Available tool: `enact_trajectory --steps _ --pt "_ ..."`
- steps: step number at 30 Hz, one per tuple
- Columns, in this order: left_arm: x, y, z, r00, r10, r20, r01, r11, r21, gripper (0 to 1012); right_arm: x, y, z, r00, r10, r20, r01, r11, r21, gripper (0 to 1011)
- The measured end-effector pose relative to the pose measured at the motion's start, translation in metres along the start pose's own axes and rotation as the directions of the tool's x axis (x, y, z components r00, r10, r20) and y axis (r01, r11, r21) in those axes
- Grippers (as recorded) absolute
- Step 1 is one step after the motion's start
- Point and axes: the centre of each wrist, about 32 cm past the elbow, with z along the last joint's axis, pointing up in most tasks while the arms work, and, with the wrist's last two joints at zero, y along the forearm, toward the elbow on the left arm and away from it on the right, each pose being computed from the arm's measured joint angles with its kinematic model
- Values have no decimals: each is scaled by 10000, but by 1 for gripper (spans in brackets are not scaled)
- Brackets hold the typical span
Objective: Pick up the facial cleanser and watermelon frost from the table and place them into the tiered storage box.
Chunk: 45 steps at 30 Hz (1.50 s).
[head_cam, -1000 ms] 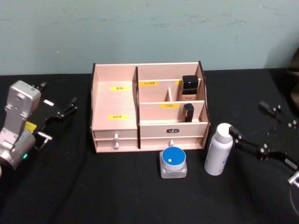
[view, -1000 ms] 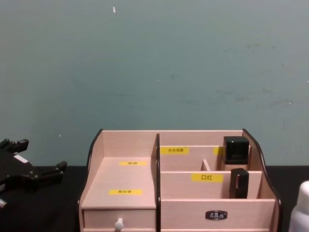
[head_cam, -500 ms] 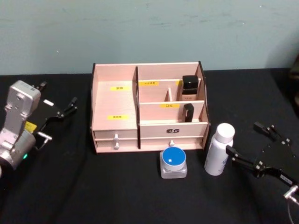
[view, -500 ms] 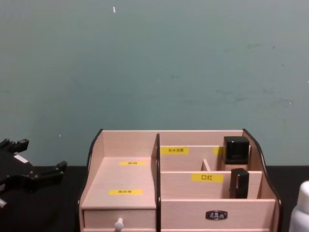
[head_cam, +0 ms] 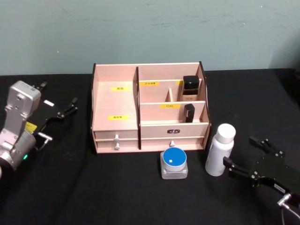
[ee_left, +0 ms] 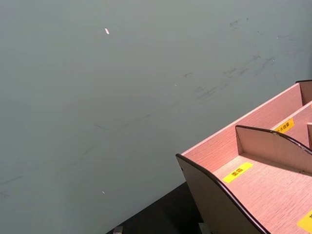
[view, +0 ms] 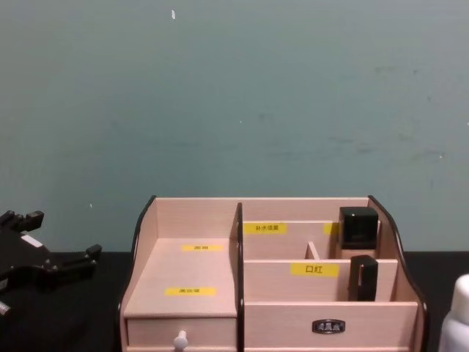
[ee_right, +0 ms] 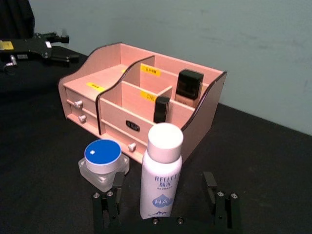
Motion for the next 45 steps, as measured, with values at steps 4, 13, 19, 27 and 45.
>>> enact_trajectory --steps 4,13,19,27,45 --pt "0 0 0 10000 1 0 -1 10000 0 1001 7 48 -70 9999 68 -135 -70 9999 -107 1000" --pt "0 0 0 10000 1 0 -1 10000 0 1001 42 158 -177 9995 168 -267 -173 9997 -177 1000" --pt "0 0 0 10000 1 -1 -1 10000 0 1001 72 278 -231 9992 236 -334 -240 9997 -94 1000" --pt "0 0 0 10000 0 0 0 10000 0 1001 91 424 -272 9986 360 -398 -358 9993 49 1000" --pt "0 0 0 10000 1 0 -1 10000 0 1001 135 627 -278 9979 550 -338 -538 9979 359 1000"
